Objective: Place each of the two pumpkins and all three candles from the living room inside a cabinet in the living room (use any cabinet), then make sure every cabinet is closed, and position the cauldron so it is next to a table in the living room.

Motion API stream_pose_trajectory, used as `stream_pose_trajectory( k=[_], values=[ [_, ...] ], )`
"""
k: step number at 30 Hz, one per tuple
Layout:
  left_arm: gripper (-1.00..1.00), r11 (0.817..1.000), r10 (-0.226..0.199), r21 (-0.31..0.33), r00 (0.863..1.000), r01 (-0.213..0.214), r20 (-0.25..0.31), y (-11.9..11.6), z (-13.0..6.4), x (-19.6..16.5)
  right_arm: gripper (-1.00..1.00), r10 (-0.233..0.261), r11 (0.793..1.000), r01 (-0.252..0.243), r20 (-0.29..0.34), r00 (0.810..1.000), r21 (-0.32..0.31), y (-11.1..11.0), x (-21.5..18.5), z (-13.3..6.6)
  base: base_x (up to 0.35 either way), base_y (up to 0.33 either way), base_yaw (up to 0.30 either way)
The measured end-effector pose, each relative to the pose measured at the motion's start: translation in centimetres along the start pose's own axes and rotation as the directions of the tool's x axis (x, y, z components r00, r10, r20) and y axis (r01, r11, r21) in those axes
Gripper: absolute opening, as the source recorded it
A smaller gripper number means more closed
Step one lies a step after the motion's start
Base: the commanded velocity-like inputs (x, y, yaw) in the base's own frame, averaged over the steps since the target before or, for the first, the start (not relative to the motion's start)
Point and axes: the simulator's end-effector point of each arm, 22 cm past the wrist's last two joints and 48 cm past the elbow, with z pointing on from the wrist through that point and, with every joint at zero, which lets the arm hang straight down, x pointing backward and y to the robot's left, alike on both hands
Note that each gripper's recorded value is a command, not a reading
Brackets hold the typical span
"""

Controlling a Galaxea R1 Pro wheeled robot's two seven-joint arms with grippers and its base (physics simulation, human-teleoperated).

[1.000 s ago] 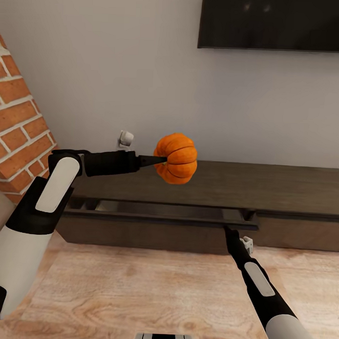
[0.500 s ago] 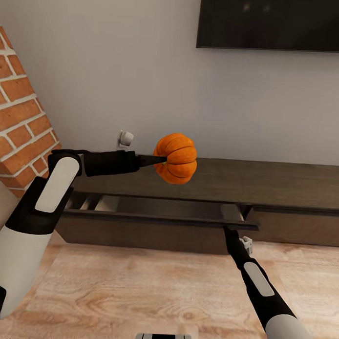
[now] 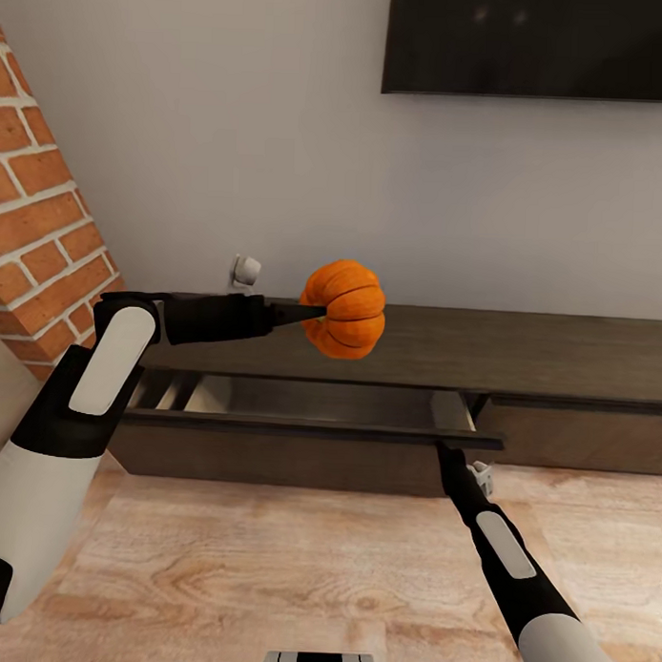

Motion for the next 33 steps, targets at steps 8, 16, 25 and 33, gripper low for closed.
stream_pose_trajectory(
  k=[8, 16, 25, 33],
  values=[
    [-1.0, 1.0, -0.001, 0.003, 1.0, 0.001, 0.0, -0.1, 0.0, -0.02, -1.0, 0.014, 1.0, -0.014, 0.014, 1.0, 0.009, 0.09, 0.11, 0.06, -0.067, 0.0, 0.0],
    [-1.0, 1.0, -0.001, 0.001, 1.0, 0.001, 0.0, -0.1, -0.02, -0.03, -1.0, 0.008, 0.999, -0.009, 0.012, 1.0, 0.032, 0.17, 0.19, 0.17, -0.089, 0.0, 0.0],
    [-1.0, 1.0, 0.001, -0.013, 1.0, -0.001, 0.001, 0.24, -0.03, -0.04, -1.0, 0.006, 0.999, -0.006, 0.011, 1.0, 0.034, 0.17, 0.23, 0.18, -0.029, 0.0, 0.0],
    [-1.0, 1.0, -0.003, -0.011, 1.0, 0.003, -0.001, 0.18, -0.01, 0.0, -1.0, 0.003, 0.999, -0.003, 0.009, 1.0, 0.034, 0.19, 0.33, 0.19, -0.079, 0.0, 0.0]
  ],
)
